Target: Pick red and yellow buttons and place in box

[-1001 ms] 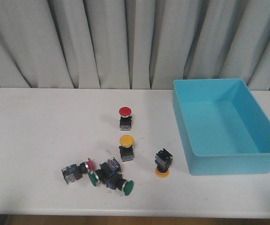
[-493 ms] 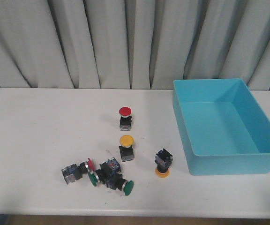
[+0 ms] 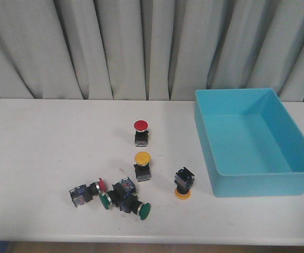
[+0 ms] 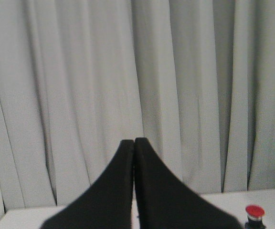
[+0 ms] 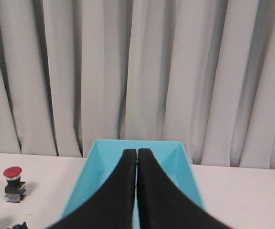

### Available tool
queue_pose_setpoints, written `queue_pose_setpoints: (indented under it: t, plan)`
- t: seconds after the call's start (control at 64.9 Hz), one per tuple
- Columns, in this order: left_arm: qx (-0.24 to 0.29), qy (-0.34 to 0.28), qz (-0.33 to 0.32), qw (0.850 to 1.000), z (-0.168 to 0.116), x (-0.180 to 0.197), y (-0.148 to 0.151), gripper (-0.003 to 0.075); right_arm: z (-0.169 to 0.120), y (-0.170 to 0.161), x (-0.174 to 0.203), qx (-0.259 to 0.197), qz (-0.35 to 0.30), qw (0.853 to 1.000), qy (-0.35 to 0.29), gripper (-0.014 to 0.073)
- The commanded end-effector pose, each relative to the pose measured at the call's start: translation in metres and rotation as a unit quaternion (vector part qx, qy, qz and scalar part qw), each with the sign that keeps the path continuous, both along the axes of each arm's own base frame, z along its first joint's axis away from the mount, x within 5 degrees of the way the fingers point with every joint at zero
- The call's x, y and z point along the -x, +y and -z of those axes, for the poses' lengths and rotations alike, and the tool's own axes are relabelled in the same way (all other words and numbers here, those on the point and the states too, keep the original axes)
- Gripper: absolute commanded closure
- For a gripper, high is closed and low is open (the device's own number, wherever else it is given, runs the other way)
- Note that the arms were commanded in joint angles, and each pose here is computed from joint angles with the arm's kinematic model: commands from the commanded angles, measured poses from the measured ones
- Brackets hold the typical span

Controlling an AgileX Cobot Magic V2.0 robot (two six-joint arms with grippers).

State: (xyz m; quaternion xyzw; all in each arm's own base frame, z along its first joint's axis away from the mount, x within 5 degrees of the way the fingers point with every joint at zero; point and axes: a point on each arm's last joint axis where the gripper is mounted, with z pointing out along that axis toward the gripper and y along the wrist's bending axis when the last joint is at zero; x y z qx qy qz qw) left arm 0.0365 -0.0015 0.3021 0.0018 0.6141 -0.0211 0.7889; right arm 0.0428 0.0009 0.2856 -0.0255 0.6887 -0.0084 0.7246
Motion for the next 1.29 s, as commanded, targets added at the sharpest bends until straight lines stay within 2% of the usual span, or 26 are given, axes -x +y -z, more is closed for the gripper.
queue_pose_setpoints:
  t: [0.0,0.092,0.169,0.308,0.431,0.539,0.77,0.832,0.909,1.109,1.202,1.279]
  plan:
    - [0.01,0.013,0.005,1.0,-0.036,-0.002,-0.001,0.0727,-0.044,-0.001,-0.003,0.014,0.006,1.0,-0.015,0.0598]
    - [0.006,0.084,0.01,0.996,-0.057,-0.015,-0.002,0.0727,-0.066,0.0,-0.015,0.015,0.006,1.0,0.013,0.0598]
    - [0.004,0.141,0.012,0.99,-0.063,-0.029,-0.003,0.0727,-0.071,0.0,-0.028,0.015,0.006,0.999,0.043,0.0598]
    - [0.001,0.242,0.016,0.97,-0.046,-0.052,-0.004,0.0727,-0.057,0.0,-0.052,0.017,0.006,0.991,0.129,0.0598]
    - [-0.001,0.319,0.018,0.948,-0.032,-0.065,-0.005,0.0727,-0.04,0.0,-0.064,0.018,0.006,0.975,0.221,0.0598]
    - [-0.001,0.342,0.019,0.939,-0.027,-0.071,-0.005,0.0727,-0.03,0.0,-0.071,0.019,0.006,0.963,0.27,0.0598]
    - [-0.002,0.345,0.018,0.938,-0.026,-0.076,-0.005,0.0704,-0.026,0.0,-0.078,0.02,0.006,0.957,0.289,0.0586]
    - [-0.002,0.344,0.018,0.939,-0.026,-0.076,-0.005,0.0667,-0.025,0.0,-0.079,0.023,0.005,0.957,0.29,0.0555]
    - [-0.002,0.339,0.017,0.941,-0.027,-0.076,-0.005,0.0582,-0.025,0.0,-0.079,0.024,0.005,0.956,0.291,0.0493]
    - [-0.002,0.331,0.017,0.944,-0.028,-0.077,-0.005,0.0276,-0.025,0.0,-0.079,0.024,0.005,0.956,0.292,0.0216]
    - [-0.009,0.33,0.017,0.944,-0.028,-0.077,-0.005,0.0194,-0.024,0.0,-0.079,0.024,0.005,0.955,0.294,0.0111]
    - [-0.033,0.333,0.02,0.942,-0.029,-0.078,-0.005,0.0169,-0.024,0.0,-0.079,0.024,0.005,0.955,0.294,0.0069]
